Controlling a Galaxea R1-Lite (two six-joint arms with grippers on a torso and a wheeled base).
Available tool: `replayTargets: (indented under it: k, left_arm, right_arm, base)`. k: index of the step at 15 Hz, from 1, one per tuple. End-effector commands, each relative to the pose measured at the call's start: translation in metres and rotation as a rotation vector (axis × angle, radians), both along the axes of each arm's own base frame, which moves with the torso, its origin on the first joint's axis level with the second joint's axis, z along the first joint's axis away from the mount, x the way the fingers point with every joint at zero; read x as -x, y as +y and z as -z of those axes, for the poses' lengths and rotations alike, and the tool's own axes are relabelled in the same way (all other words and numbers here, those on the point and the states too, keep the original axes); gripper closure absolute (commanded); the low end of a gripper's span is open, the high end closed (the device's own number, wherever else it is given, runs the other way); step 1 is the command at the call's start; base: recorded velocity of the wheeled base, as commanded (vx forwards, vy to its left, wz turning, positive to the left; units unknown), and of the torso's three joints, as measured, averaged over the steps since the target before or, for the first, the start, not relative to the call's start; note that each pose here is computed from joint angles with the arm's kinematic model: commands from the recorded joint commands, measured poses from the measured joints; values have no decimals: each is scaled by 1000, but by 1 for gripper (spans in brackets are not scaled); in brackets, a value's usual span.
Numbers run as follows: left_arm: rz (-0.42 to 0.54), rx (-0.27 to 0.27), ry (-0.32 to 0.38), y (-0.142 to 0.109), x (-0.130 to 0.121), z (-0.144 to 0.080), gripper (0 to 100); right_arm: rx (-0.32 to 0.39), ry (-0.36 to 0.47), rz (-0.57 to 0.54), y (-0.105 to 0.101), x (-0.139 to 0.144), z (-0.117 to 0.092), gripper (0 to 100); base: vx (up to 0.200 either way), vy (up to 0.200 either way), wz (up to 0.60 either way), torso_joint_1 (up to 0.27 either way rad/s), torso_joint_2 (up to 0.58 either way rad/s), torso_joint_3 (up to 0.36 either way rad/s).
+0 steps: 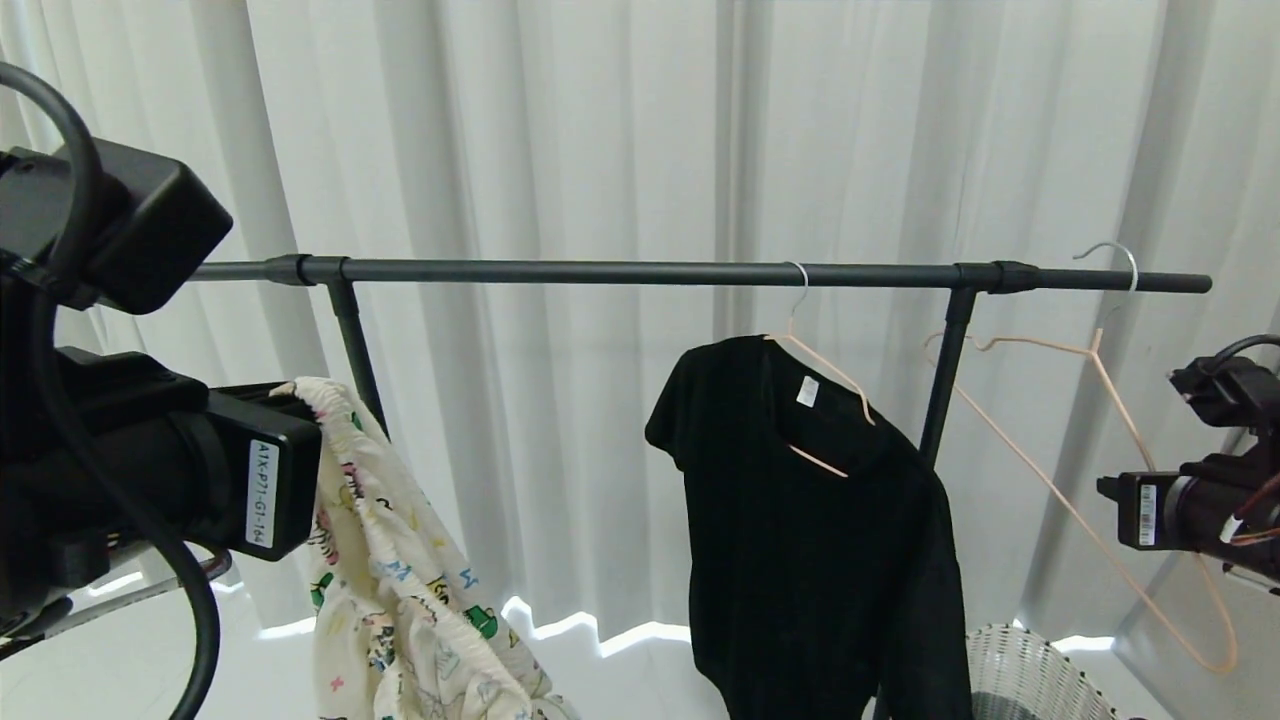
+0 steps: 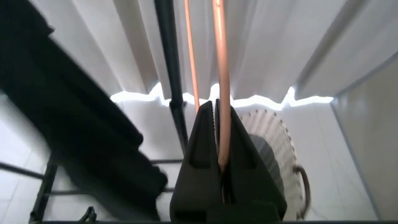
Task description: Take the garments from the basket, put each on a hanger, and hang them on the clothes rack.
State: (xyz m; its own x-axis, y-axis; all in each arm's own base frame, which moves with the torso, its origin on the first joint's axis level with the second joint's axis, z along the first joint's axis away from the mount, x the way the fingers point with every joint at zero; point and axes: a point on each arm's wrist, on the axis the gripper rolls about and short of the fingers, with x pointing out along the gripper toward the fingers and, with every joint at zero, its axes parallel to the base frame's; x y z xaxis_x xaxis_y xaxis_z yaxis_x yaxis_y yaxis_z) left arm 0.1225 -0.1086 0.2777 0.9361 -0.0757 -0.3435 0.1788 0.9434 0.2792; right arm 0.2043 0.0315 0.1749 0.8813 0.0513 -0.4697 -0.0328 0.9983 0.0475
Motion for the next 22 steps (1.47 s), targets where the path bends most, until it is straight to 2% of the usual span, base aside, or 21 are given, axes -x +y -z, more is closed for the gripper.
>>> replayTargets:
  k: [1,5,8,11,13,16,17,18,19,22]
  left_arm:
    - [-1,-6,5,0,0,2,100]
    - [-1,-15,14,0,0,5,100]
    - [2,-19,16,0,0,6,100]
    - [21,-60,27,-1,1,12,100]
    - [46,-65,31,-4,4,14,100]
    - [59,-97,66,-8,4,29,100]
    - [55,-98,68,-11,0,32,100]
    - [48,-92,69,-13,-2,33,100]
    - [14,-83,87,-17,-11,36,100]
    - [-86,-8,122,-25,-31,42,100]
  right_arm:
    - [9,-24,-11,-3,23,0,100]
    - [30,-28,-27,-9,62,-1,100]
    - [26,-46,-28,-12,77,-7,100]
    - [2,-122,-136,-8,92,-17,100]
    - [7,-164,-215,-1,98,-24,100]
    - [-40,-229,-505,29,110,-44,100]
    - [-48,-215,-615,41,116,-44,100]
    - [-45,-197,-668,46,119,-42,100]
    - [-38,-153,-801,56,131,-38,100]
    - [-11,-68,-1010,67,152,-29,100]
  base:
    - [-200,0,0,-7,-7,12]
    - [-200,0,0,4,8,0]
    - [-200,0,0,2,2,4]
    - [-67,0,0,1,1,1]
    - [0,0,0,0,0,0]
    - [0,0,0,0,0,0]
    - [0,0,0,0,0,0]
    - [0,0,0,0,0,0]
    - [0,0,0,0,0,0]
    - [0,0,0,0,0,0]
